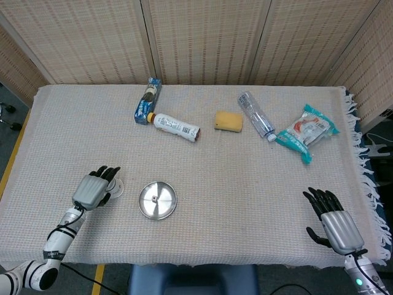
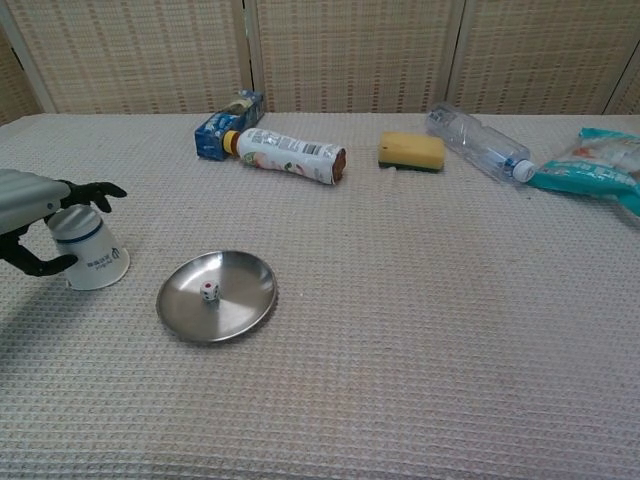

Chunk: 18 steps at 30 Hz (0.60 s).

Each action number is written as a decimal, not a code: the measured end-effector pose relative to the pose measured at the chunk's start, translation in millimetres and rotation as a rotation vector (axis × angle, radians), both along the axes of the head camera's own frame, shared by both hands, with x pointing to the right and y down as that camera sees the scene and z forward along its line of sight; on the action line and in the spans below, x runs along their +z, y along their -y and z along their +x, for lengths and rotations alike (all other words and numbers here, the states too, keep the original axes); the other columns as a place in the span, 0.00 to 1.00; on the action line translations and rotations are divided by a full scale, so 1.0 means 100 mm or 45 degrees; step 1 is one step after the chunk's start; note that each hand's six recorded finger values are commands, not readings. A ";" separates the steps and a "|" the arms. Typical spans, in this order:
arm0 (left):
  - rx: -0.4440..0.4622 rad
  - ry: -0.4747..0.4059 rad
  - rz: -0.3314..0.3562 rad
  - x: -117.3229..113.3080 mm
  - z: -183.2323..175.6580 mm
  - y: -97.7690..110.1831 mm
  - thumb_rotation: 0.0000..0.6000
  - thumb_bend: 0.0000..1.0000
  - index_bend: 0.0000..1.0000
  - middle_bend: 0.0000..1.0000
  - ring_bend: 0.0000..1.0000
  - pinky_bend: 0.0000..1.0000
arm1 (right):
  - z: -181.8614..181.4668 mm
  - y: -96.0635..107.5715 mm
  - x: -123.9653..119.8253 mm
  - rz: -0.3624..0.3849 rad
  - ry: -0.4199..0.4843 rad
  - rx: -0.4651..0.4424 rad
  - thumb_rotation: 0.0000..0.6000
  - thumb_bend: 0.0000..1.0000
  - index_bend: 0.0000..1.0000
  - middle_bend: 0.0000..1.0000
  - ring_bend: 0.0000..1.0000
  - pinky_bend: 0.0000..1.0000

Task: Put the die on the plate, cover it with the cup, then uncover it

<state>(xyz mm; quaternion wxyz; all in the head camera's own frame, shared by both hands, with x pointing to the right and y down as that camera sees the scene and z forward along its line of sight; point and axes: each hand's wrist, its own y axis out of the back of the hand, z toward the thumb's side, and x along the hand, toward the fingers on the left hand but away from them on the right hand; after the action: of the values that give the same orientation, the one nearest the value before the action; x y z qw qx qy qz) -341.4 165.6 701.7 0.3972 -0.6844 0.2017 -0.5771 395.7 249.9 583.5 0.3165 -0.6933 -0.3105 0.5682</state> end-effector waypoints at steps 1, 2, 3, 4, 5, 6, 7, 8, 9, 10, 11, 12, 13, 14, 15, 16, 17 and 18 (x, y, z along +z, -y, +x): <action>-0.008 -0.009 0.006 -0.01 0.00 0.01 1.00 0.32 0.00 0.00 0.00 0.10 | 0.00 0.00 0.00 0.001 0.000 0.000 1.00 0.22 0.00 0.00 0.00 0.00; -0.017 -0.027 0.020 -0.04 0.01 0.02 1.00 0.31 0.00 0.00 0.00 0.08 | 0.00 0.00 0.00 0.001 -0.001 0.000 1.00 0.22 0.00 0.00 0.00 0.00; -0.022 -0.046 0.034 -0.06 0.01 0.03 1.00 0.31 0.00 0.00 0.00 0.07 | 0.00 0.00 0.00 0.002 0.001 -0.001 1.00 0.22 0.00 0.00 0.00 0.00; -0.025 -0.068 0.048 -0.09 0.03 0.04 1.00 0.31 0.00 0.00 0.00 0.06 | 0.00 0.00 -0.01 0.002 0.003 -0.001 1.00 0.22 0.00 0.00 0.00 0.00; -0.028 -0.101 0.066 -0.12 0.05 0.05 1.00 0.30 0.00 0.00 0.00 0.06 | 0.00 0.00 -0.01 0.003 0.004 -0.002 1.00 0.22 0.00 0.00 0.00 0.00; -0.026 -0.127 0.079 -0.16 0.06 0.05 1.00 0.30 0.00 0.00 0.00 0.06 | 0.00 0.00 -0.01 0.006 0.004 -0.003 1.00 0.22 0.00 0.00 0.00 0.00; -0.022 -0.152 0.092 -0.19 0.07 0.05 1.00 0.30 0.00 0.00 0.00 0.06 | -0.01 0.00 -0.01 0.007 0.005 -0.004 1.00 0.22 0.00 0.00 0.00 0.00; -0.018 -0.177 0.105 -0.23 0.08 0.05 1.00 0.30 0.00 0.00 0.00 0.06 | -0.01 0.01 -0.01 0.010 0.006 -0.004 1.00 0.22 0.00 0.00 0.00 0.00; -0.013 -0.206 0.123 -0.29 0.09 0.05 1.00 0.30 0.00 0.00 0.00 0.06 | -0.01 0.01 -0.02 0.011 0.006 -0.004 1.00 0.22 0.00 0.00 0.00 0.00; -0.010 -0.222 0.133 -0.33 0.08 0.05 1.00 0.30 0.00 0.00 0.00 0.06 | -0.01 0.01 -0.02 0.011 0.007 -0.004 1.00 0.22 0.00 0.00 0.00 0.00; -0.010 -0.234 0.140 -0.36 0.07 0.05 1.00 0.30 0.00 0.00 0.00 0.06 | -0.01 0.01 -0.02 0.012 0.007 -0.003 1.00 0.22 0.00 0.00 0.00 0.00; -0.011 -0.239 0.144 -0.38 0.06 0.04 1.00 0.30 0.00 0.00 0.00 0.05 | -0.01 0.01 -0.02 0.016 0.008 -0.003 1.00 0.22 0.00 0.00 0.00 0.00; -0.014 -0.243 0.148 -0.40 0.05 0.04 1.00 0.30 0.00 0.00 0.00 0.03 | -0.01 0.01 -0.03 0.022 0.010 -0.003 1.00 0.22 0.00 0.00 0.00 0.00; -0.020 -0.250 0.159 -0.43 0.03 0.03 1.00 0.30 0.00 0.00 0.00 0.02 | -0.01 0.02 -0.04 0.033 0.013 -0.003 1.00 0.22 0.00 0.00 0.00 0.00; -0.028 -0.258 0.173 -0.47 -0.01 0.03 0.97 0.30 0.00 0.00 0.00 0.01 | -0.01 0.04 -0.07 0.059 0.019 -0.006 1.00 0.22 0.00 0.00 0.00 0.00; -0.046 -0.269 0.193 -0.52 -0.06 0.01 0.93 0.30 0.00 0.00 0.00 0.00 | -0.01 0.06 -0.10 0.091 0.024 -0.009 1.00 0.22 0.00 0.00 0.00 0.00; -0.079 -0.288 0.227 -0.60 -0.15 -0.03 0.89 0.30 0.00 0.00 0.00 0.00 | -0.01 0.09 -0.14 0.129 0.028 -0.012 1.00 0.22 0.00 0.00 0.00 0.00; -0.107 -0.304 0.259 -0.66 -0.23 -0.06 0.85 0.30 0.00 0.00 0.00 0.00 | 0.00 0.12 -0.19 0.187 0.031 -0.015 1.00 0.22 0.00 0.00 0.00 0.00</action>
<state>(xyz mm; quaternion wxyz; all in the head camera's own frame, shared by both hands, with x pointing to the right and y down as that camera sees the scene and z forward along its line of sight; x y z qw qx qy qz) -364.6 171.8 635.3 0.4132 -0.6954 0.3334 -0.4843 395.3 238.0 564.1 0.3663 -0.6769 -0.3510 0.5333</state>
